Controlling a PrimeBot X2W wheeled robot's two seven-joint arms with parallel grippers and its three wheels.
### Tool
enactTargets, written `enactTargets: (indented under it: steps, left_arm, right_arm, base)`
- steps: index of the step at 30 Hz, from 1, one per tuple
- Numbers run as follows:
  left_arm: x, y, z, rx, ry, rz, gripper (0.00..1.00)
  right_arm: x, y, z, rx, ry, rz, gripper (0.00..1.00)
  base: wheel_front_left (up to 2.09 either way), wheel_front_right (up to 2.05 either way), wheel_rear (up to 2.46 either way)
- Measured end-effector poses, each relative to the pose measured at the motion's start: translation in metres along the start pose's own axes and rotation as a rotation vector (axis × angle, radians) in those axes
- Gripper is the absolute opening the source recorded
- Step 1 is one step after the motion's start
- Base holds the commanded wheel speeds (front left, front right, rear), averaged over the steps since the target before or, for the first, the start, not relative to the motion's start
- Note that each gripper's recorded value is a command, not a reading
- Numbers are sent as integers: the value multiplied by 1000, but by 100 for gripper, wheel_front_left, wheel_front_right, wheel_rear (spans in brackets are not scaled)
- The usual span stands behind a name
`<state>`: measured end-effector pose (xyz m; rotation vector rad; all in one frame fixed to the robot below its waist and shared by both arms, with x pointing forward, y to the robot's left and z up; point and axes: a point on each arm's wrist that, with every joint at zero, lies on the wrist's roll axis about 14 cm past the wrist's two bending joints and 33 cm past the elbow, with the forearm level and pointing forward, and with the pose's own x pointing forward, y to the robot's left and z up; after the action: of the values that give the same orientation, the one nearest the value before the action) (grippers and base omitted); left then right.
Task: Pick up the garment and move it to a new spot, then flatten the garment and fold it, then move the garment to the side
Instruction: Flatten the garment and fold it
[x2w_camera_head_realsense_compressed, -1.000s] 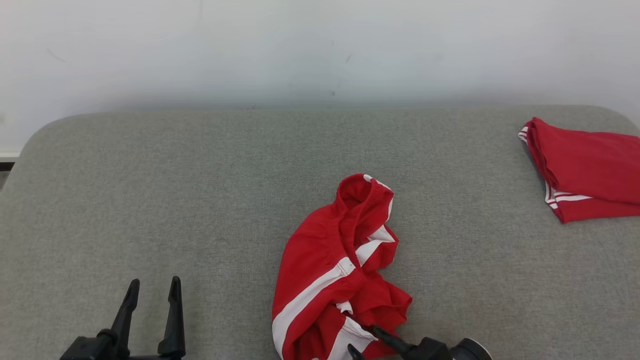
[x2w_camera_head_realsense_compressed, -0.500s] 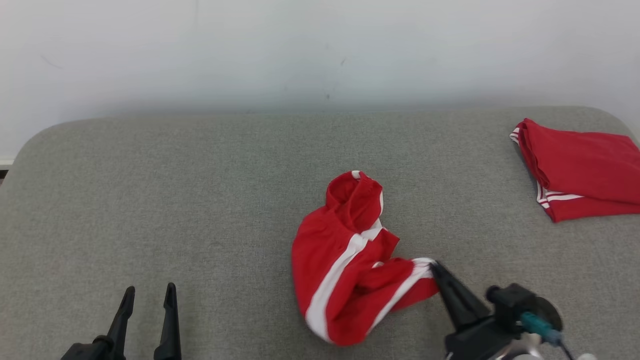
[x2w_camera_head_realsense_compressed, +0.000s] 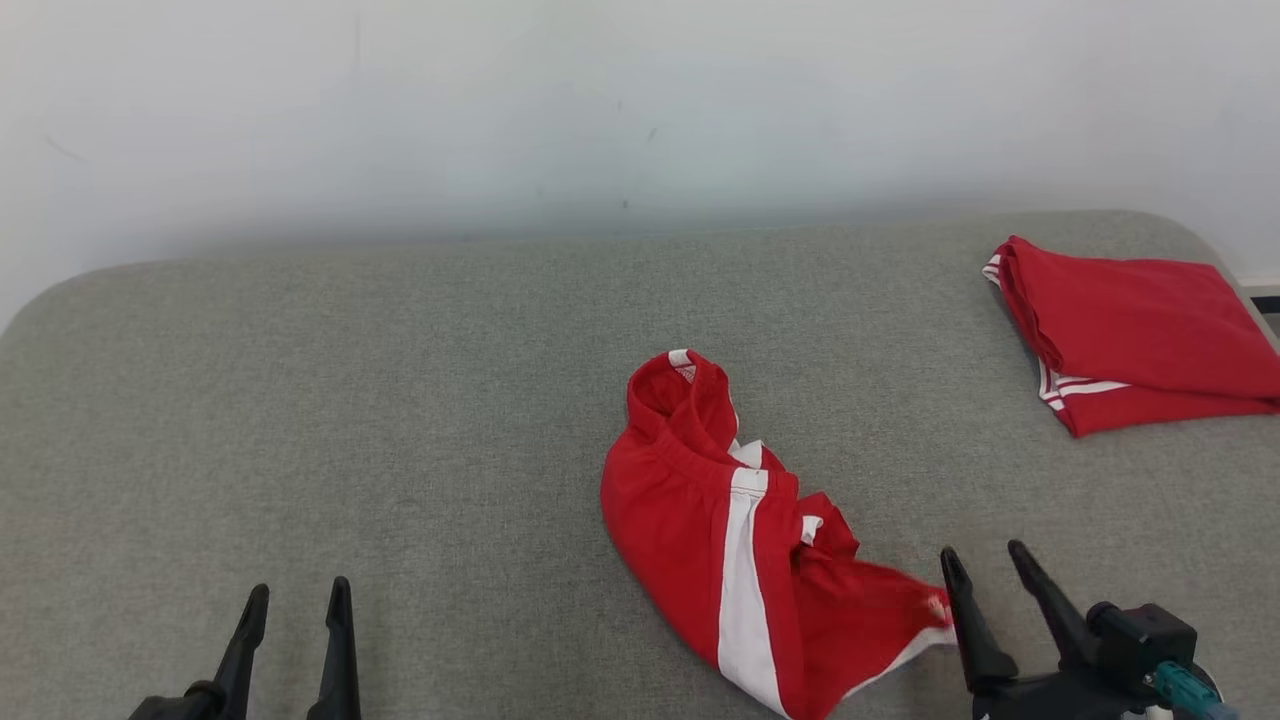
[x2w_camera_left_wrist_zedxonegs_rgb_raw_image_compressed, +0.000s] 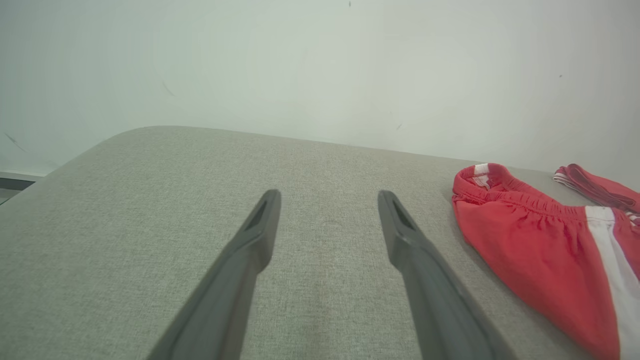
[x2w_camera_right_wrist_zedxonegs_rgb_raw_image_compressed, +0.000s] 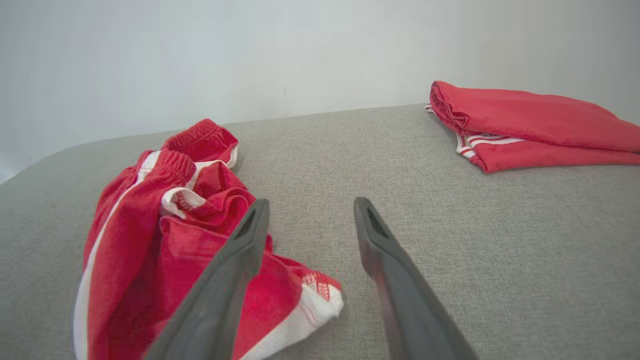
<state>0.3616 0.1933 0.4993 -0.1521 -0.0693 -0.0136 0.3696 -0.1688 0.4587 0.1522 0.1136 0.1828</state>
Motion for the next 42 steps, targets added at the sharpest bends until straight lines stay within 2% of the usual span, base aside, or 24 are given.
enactTargets:
  steps: [9,14,19,26,34,35,37,42]
  left_arm:
    - [0,0,2,0,-7,-1,100]
    - [1,-1,2,0,-5,-2,100]
    - [-1,1,1,0,-4,4,100]
    - [-2,7,3,1,-8,24,100]
    - [-11,25,1,0,1,87,100]
    - [-12,27,1,0,2,93,100]
    - [-13,30,-1,-1,6,105,100]
    - [-14,33,-3,-6,15,115,100]
  right_arm:
    - [-5,17,31,24,-133,18,100]
    - [-3,36,25,27,-116,66,100]
    - [19,59,36,6,-110,145,100]
    - [55,84,31,-45,-20,231,100]
    - [76,96,-10,-37,161,259,100]
    - [77,99,-16,-36,184,266,90]
    - [80,105,-19,-23,189,278,0]
    - [90,115,-9,-31,141,308,0]
  base:
    - [0,0,0]
    - [0,0,0]
    - [0,0,0]
    - [0,0,0]
    - [0,0,0]
    - [0,0,0]
    - [0,0,0]
    - [0,0,0]
